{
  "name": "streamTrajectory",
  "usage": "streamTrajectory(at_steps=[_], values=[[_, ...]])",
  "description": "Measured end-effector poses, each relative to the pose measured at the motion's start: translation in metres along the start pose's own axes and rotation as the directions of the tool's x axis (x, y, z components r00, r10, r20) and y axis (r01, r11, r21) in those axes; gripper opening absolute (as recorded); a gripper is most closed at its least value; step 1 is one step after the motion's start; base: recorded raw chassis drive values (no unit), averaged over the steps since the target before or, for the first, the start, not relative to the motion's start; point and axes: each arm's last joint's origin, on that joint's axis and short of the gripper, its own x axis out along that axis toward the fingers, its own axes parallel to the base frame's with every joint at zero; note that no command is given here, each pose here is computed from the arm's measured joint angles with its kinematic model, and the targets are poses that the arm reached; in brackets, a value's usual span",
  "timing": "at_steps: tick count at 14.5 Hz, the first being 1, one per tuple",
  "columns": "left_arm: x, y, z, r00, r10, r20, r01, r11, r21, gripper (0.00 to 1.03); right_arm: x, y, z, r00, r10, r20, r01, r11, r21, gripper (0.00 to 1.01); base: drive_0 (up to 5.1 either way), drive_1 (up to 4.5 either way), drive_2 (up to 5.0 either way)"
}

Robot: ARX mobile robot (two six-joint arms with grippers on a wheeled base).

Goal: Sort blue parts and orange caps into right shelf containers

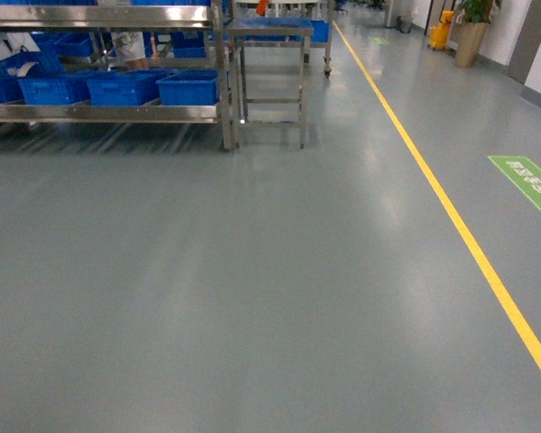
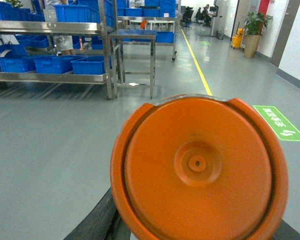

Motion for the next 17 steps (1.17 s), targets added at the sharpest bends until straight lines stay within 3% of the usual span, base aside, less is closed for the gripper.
streamTrajectory(at_steps=[17], values=[[0.0000,0.0000,0.0003,1.000,0.000,0.003,0.000,1.0000,0.000,0.43,0.0000,0.0000,-0.0003,1.000,0.000,-0.003,0.000,1.0000,0.000,0.41,0.1,4.33,-4.2]])
